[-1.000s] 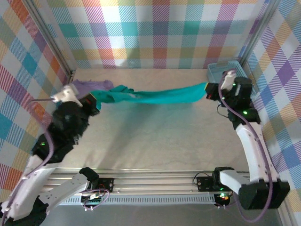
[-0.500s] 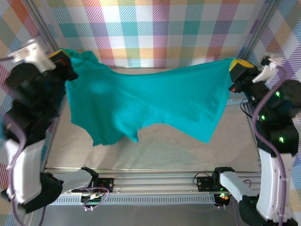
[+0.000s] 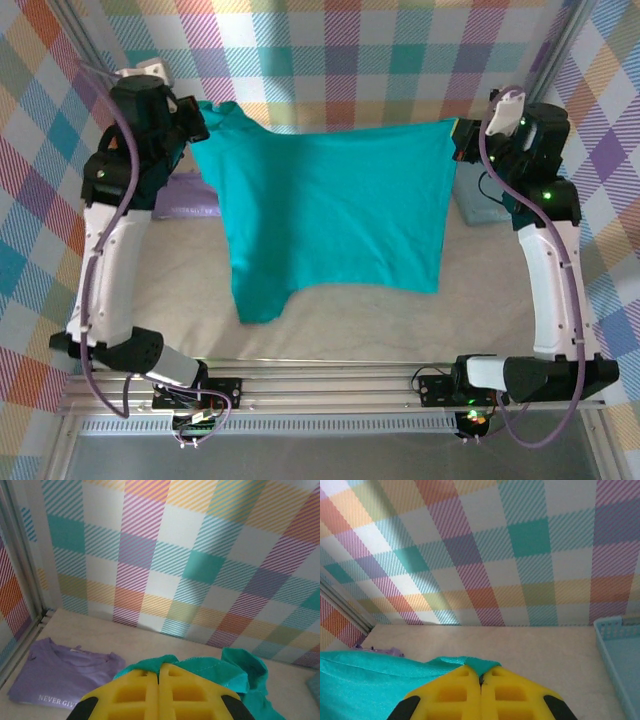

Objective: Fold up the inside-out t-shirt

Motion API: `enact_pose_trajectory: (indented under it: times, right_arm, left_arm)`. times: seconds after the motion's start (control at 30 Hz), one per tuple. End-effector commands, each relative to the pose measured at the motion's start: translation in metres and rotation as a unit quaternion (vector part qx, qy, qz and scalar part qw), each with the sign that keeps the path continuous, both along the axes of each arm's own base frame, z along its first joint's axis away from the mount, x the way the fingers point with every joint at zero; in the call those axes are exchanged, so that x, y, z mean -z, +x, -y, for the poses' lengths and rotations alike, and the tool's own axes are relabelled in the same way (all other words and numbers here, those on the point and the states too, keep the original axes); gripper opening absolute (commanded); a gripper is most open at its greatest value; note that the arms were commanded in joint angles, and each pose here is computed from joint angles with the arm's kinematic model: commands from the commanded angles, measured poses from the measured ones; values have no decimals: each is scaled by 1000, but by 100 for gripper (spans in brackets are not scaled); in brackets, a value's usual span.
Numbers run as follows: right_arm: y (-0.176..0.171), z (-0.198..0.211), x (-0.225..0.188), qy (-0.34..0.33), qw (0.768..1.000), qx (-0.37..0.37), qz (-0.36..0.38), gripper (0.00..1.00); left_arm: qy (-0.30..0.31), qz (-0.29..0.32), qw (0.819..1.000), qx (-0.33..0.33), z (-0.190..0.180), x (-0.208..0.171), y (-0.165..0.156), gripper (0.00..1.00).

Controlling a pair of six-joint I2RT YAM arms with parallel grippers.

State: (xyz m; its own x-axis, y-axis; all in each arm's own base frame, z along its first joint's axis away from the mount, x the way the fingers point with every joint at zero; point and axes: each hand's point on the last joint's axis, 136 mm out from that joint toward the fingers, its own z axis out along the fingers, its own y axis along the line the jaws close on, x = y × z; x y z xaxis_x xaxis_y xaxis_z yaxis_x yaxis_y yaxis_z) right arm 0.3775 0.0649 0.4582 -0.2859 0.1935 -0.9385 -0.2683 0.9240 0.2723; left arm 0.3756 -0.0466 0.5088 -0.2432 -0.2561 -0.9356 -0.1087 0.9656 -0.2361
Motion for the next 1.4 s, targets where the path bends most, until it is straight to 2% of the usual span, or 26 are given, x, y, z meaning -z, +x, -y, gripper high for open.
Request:
enact_pose_trajectory:
  times: [0.0,0.23,0.4,0.53,0.63,0.77,0.97,1.1,1.27,1.37]
  right_arm:
    - [-41,-1,-55,-9,996,-12,84,0]
    - [-125,-1,-89,-1,989,-19,146,0]
    - [-185,-2,-115,9,981,-28,193,0]
    - [-213,-1,-133,9,976,-28,217,0]
    - [-217,1,-142,2,973,-23,228,0]
    - [-194,3,-141,-11,976,-15,217,0]
    - [-107,7,-94,-39,988,4,152,0]
    - [-36,11,-37,-58,994,17,94,0]
    - [72,19,63,-88,995,42,8,0]
    - [152,26,140,-105,991,61,-52,5]
  left_arm:
    - [-26,100,994,18,-10,-60,-56,0]
    - [-56,189,980,37,-27,-97,-153,0]
    - [-69,241,966,56,-34,-119,-208,0]
    - [-64,267,960,48,-42,-136,-228,0]
    - [-56,265,962,44,-41,-142,-219,0]
    - [-36,222,974,30,-34,-131,-170,0]
    - [-9,123,992,42,-4,-69,-60,0]
    - [7,51,998,43,15,1,18,0]
    - [20,-44,997,53,44,113,124,0]
    - [23,-102,992,68,65,190,193,10]
